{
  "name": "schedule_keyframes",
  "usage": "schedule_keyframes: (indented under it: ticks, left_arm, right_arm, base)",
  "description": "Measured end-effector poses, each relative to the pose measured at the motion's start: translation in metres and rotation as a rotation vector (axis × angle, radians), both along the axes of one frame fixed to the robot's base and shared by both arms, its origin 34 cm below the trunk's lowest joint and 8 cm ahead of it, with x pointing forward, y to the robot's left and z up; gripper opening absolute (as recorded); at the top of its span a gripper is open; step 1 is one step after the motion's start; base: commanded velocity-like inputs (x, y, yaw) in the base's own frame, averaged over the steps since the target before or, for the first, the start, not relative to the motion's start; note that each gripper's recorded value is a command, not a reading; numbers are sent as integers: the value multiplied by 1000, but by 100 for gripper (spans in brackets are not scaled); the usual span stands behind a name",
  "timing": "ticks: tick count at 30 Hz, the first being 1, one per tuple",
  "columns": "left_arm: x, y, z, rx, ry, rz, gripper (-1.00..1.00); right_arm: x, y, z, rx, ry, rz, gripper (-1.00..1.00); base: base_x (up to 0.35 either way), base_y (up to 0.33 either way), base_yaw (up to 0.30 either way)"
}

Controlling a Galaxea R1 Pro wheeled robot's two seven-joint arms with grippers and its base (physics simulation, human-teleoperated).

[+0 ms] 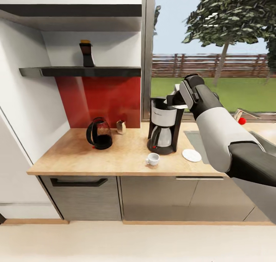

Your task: Set up a coffee station on the kitchen countertop: keep the coffee maker on the countertop, move the bottle of coffee from the kitchen shelf to the counter next to the coffee maker, place a paper coffee filter on top of the coffee maker, put the saucer next to the coffee maker with the coffee cup on the saucer, and place the electric kettle next to the coffee maker.

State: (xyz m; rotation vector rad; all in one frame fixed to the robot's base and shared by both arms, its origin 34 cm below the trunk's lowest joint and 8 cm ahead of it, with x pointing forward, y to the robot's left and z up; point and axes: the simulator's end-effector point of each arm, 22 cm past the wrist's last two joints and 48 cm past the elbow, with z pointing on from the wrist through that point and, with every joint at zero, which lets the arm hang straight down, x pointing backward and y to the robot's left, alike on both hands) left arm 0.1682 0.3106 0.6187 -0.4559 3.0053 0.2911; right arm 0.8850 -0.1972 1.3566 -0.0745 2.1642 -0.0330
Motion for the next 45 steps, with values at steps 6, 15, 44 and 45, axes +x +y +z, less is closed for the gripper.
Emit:
schedule_keyframes:
  ticks: [6, 15, 44, 45]
  left_arm:
    - [0, 0, 0, -1, 0, 0, 100]
    - [0, 0, 0, 0, 0, 0, 100]
    - [0, -1, 0, -1, 1, -2, 100]
    - [0, -1, 0, -1, 0, -2, 100]
  right_arm:
    - [0, 0, 0, 1, 1, 0, -100]
    - [0, 1, 0, 1, 1, 1, -100]
    - [-8, -3, -71, -20, 178, -7, -100]
    - [-9, -3, -74, -22, 187, -7, -100]
  base:
    - [0, 310, -282]
    - [0, 314, -184]
    - [0, 137, -1]
    - [0, 0, 0]
